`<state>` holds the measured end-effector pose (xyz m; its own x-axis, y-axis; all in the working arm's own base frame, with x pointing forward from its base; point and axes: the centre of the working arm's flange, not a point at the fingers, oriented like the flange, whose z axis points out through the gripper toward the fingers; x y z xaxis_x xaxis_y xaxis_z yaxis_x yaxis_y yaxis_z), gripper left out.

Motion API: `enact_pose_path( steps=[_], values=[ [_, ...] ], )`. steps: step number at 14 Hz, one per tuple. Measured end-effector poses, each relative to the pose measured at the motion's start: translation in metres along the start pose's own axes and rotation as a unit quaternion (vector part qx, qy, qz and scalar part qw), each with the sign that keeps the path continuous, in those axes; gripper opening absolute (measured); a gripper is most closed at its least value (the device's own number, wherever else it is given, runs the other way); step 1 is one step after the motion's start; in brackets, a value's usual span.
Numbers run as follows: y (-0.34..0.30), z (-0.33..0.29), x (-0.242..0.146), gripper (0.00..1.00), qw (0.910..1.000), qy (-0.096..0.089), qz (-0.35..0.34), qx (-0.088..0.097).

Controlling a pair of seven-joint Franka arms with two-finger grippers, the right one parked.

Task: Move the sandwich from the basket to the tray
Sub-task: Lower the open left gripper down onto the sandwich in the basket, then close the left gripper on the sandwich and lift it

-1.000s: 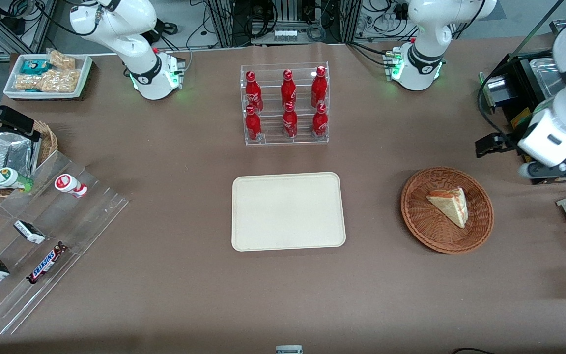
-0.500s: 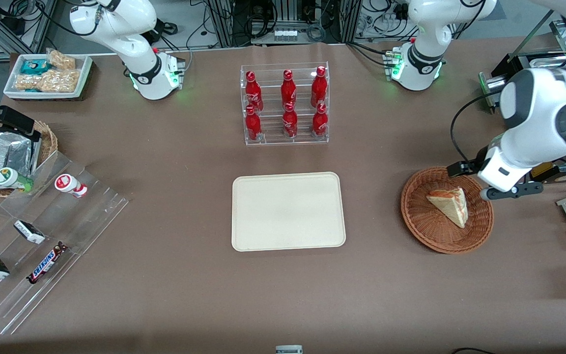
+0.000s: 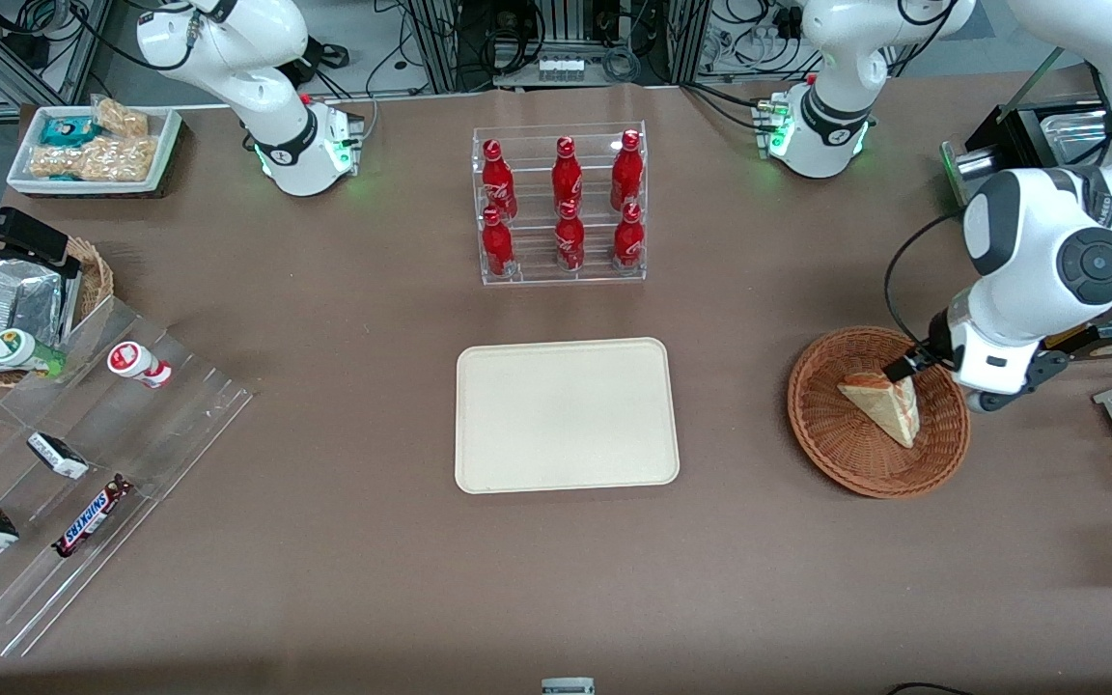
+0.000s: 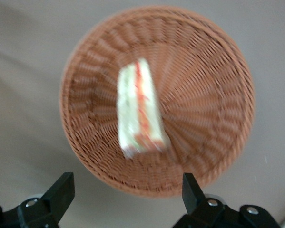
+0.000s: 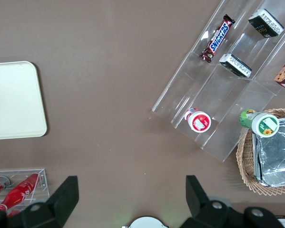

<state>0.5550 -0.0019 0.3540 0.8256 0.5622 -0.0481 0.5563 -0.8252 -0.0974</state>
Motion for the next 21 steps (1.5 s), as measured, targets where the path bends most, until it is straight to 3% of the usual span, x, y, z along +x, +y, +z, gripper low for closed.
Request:
enact_pose_path(
  steps=[4,8,11,15,18,21],
  values=[
    [-0.004,0.030,0.017,1.00,0.9938,0.011,-0.109,-0.013],
    [-0.002,0.077,0.008,1.00,0.9865,0.027,-0.156,-0.040],
    [-0.003,0.104,-0.001,0.94,0.9803,0.025,-0.190,-0.048],
    [0.003,0.093,0.003,0.50,0.9775,0.027,-0.203,-0.051],
    [0.024,0.057,0.010,0.23,0.9812,0.014,-0.190,-0.031],
    [0.073,0.002,0.005,0.19,0.9872,0.017,-0.156,-0.027]
  ],
)
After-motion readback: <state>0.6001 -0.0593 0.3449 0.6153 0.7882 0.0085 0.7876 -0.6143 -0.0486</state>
